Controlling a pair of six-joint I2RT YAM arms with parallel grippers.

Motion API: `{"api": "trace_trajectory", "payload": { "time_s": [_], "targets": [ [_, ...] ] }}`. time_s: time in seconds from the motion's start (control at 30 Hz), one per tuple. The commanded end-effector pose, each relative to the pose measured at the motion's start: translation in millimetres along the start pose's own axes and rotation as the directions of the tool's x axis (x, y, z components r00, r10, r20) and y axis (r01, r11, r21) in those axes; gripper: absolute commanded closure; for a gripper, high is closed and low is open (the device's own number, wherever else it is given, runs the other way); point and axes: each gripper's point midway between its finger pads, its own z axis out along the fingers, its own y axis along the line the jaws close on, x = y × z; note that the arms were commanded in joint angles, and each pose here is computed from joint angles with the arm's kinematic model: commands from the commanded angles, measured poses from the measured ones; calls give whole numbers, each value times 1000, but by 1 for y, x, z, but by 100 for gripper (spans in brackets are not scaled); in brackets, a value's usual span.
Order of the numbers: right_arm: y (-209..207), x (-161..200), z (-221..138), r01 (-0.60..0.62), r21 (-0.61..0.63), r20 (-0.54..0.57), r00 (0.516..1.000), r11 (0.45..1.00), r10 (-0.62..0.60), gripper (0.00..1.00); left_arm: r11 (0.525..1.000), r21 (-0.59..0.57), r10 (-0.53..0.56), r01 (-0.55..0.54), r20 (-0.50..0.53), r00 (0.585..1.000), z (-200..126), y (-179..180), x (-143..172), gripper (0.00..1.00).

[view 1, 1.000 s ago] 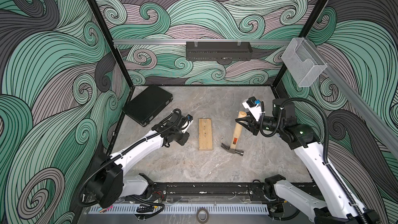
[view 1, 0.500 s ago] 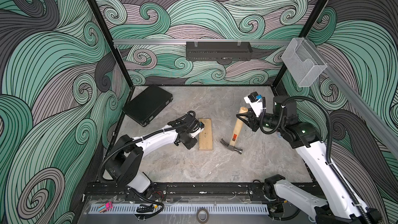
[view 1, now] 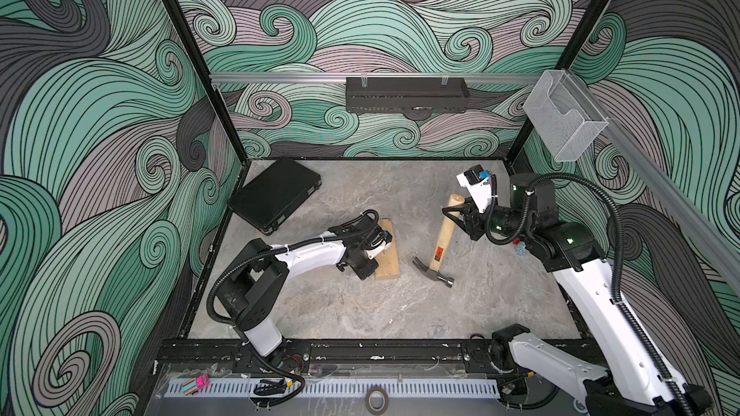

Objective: Use a claw hammer to pull out a nail
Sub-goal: Adjust the mounting plate at the center of the board.

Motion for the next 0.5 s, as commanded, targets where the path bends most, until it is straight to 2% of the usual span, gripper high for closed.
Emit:
{"api": "trace_trajectory", "payload": {
  "time_s": [0.0, 0.3, 0.47],
  "targets": [
    [6, -32, -18, 3, 5, 109, 994, 1000, -3, 96, 1000, 24, -15, 13, 84, 996, -5, -6, -31, 63],
    [0, -23, -13, -24, 68, 65, 998, 997, 20, 97, 993, 114, -22, 3, 161, 987, -5, -18, -78, 62],
    [5, -23, -5, -38, 70, 45, 998, 997, 34, 97, 995, 103, -41, 17, 240, 970, -37, -15, -82, 62]
  ]
}}
